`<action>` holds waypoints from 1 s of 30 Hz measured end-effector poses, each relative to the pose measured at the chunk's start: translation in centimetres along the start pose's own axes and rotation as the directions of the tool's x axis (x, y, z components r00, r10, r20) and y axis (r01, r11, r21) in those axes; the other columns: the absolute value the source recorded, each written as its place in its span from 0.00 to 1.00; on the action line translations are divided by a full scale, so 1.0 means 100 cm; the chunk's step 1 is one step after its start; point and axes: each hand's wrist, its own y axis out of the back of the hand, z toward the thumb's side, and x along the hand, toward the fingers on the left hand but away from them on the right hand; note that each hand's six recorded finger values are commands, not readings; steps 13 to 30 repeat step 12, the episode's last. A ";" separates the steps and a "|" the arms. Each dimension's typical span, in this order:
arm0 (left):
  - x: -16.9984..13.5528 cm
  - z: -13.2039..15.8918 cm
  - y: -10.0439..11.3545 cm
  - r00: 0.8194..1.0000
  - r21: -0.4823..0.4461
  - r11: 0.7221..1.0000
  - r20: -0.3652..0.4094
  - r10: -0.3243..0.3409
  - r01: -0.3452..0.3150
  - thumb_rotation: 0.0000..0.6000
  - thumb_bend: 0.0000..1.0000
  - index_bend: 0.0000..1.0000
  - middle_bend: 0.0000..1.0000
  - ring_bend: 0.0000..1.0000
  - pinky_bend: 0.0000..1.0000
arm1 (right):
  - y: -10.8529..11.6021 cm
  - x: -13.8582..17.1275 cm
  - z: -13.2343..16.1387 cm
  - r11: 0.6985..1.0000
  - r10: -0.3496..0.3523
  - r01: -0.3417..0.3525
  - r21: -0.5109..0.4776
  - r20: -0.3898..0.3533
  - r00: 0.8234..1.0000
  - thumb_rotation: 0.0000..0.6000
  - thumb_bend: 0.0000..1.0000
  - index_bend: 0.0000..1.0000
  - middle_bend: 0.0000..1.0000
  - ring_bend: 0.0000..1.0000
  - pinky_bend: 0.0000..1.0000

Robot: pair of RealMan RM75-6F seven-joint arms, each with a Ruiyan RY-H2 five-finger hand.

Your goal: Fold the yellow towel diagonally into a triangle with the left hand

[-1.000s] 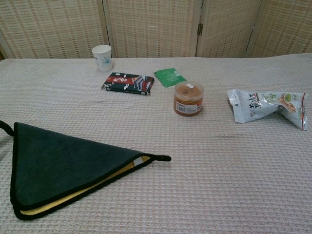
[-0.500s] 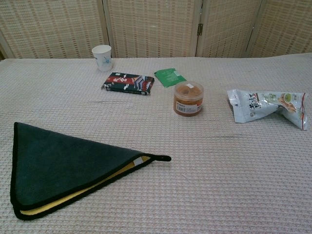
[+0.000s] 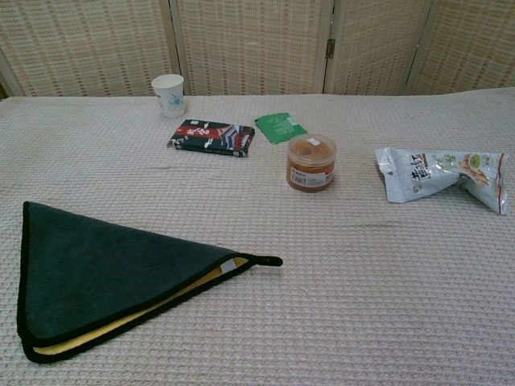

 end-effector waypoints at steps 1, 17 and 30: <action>-0.002 0.001 -0.004 1.000 -0.007 1.000 0.001 -0.027 0.027 0.99 0.35 0.08 0.11 0.01 0.00 | 0.000 0.001 0.001 1.000 -0.001 0.001 0.000 -0.004 1.000 1.00 0.45 0.00 0.00 0.00 0.00; -0.028 0.022 -0.058 0.914 -0.038 0.913 0.047 -0.404 0.406 1.00 0.35 0.09 0.10 0.03 0.00 | 0.006 0.011 0.007 1.000 -0.013 0.013 -0.003 -0.027 1.000 1.00 0.45 0.00 0.00 0.00 0.00; -0.028 0.022 -0.058 0.914 -0.038 0.913 0.047 -0.404 0.406 1.00 0.35 0.09 0.10 0.03 0.00 | 0.006 0.011 0.007 1.000 -0.013 0.013 -0.003 -0.027 1.000 1.00 0.45 0.00 0.00 0.00 0.00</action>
